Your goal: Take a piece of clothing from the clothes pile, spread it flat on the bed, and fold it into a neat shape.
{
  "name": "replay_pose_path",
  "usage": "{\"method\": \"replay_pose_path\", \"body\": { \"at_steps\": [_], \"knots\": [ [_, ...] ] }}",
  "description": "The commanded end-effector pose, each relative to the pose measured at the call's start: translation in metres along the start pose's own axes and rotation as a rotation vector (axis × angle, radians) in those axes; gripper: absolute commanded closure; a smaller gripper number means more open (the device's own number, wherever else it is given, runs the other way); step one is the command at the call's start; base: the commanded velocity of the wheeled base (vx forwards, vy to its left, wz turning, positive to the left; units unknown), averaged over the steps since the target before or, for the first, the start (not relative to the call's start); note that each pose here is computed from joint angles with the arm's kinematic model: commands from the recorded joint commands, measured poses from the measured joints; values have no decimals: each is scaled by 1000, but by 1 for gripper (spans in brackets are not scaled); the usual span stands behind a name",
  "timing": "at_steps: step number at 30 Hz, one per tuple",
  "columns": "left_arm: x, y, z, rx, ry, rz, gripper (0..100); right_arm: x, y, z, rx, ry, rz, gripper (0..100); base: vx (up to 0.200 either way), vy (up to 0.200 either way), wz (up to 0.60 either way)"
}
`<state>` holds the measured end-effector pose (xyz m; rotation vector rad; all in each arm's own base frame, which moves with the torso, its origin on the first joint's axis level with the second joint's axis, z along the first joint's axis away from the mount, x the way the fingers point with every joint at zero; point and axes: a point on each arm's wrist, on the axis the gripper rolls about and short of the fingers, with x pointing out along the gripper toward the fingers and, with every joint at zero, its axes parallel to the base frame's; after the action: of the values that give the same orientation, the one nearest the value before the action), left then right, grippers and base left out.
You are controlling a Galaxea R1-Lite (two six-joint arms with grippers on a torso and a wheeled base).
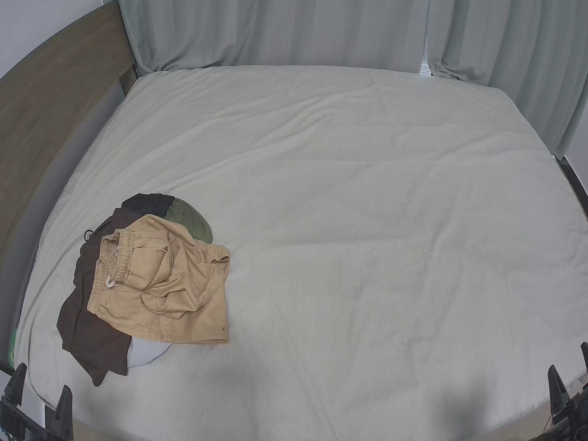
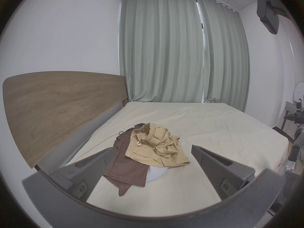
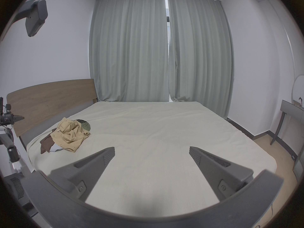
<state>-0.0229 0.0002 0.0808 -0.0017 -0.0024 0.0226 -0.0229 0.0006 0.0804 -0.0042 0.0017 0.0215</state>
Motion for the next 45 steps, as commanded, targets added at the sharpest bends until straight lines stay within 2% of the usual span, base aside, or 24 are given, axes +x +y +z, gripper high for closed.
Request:
{"method": "replay_pose_path", "body": {
  "at_steps": [1,12,14,15,16,18,21,23,24,26,31,32,35,41,45],
  "knots": [
    [0,0,-5,-3,2,0,0,1,0,-5,-2,9,0,0,0,0,0],
    [0,0,-5,-8,-4,-13,0,1,0,-4,1,8,-3,0,0,0,0],
    [-3,0,9,-21,-85,-10,0,1,0,-4,0,8,-2,0,0,0,0],
    [-7,0,27,-23,-154,-6,0,1,0,-4,-2,8,-2,0,0,0,0],
    [-9,0,40,-26,-185,-4,0,1,0,-4,-3,8,-3,0,0,0,0],
    [-9,0,49,-29,-186,-7,0,1,0,-4,-3,8,-2,0,0,0,0],
    [-1,0,55,-50,-130,-55,0,1,0,-4,-6,8,-3,0,0,0,0],
    [3,0,55,-78,-89,-135,0,1,0,-4,-6,8,-3,0,0,0,0],
    [3,0,55,-78,-89,-135,0,1,0,-4,-6,8,-3,0,0,0,0],
    [9,-1,60,-96,-42,-189,0,1,0,-4,-6,8,-3,0,0,0,0],
    [24,-2,79,-154,21,-198,0,1,0,-4,-8,6,-3,0,0,0,0],
    [33,-4,91,-178,47,-199,0,1,0,-4,-8,6,-1,0,0,0,0],
    [48,-6,104,-183,73,-196,0,1,0,-4,-8,6,-3,0,0,0,0],
    [73,-10,127,-186,48,-220,0,1,0,-4,-6,6,-3,0,0,0,0],
    [82,-12,132,-184,68,-249,0,1,0,-4,-6,6,-2,0,0,0,0]
  ]
}}
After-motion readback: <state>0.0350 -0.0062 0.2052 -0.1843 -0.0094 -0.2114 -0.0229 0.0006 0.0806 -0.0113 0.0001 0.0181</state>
